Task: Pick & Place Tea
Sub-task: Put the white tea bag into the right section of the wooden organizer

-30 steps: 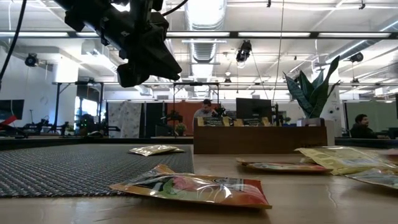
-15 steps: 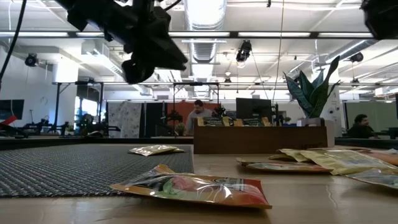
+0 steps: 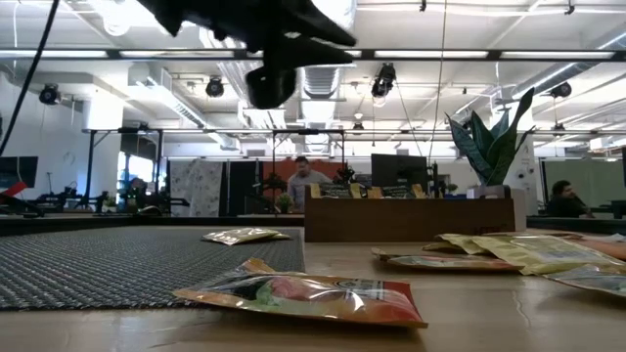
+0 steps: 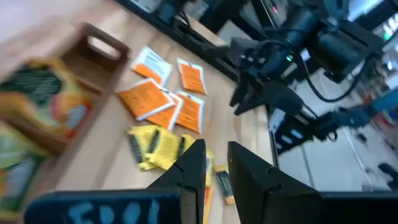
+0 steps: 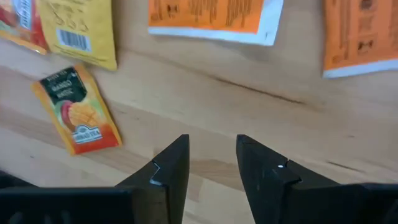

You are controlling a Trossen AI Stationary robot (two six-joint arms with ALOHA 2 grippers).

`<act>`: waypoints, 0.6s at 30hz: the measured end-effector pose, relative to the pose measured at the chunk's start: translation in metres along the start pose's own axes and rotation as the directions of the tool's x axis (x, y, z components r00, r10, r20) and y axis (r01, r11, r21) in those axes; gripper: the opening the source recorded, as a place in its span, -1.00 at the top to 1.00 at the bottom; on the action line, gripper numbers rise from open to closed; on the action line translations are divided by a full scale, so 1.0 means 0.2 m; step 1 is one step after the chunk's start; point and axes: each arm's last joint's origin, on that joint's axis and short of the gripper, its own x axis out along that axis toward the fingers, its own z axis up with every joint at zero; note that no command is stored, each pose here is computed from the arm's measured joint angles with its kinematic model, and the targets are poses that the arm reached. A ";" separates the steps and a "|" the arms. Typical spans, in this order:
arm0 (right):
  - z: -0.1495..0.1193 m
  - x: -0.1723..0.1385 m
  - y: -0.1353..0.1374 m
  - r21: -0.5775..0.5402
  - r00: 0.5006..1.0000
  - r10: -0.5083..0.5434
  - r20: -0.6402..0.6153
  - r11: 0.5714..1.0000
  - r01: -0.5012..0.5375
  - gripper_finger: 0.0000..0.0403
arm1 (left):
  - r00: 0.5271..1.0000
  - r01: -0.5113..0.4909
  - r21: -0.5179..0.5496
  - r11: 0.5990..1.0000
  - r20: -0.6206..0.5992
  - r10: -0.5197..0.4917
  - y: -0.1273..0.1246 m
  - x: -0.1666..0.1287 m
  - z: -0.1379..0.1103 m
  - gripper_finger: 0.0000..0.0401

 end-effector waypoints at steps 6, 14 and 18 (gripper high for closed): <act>-0.02 0.05 0.01 0.001 0.999 0.023 0.029 1.000 -0.023 0.27 | 0.994 0.009 0.108 0.994 -0.108 0.003 -0.05 0.20 0.04 0.69; 0.05 0.07 -0.04 -0.008 0.975 -0.077 0.206 0.997 0.081 0.23 | 0.969 0.047 0.188 0.981 -0.246 0.001 -0.04 0.48 0.01 0.69; 0.10 0.07 -0.05 0.011 0.959 -0.124 0.255 0.992 0.125 0.23 | 0.957 0.064 0.206 0.977 -0.290 -0.002 -0.03 0.61 -0.04 0.69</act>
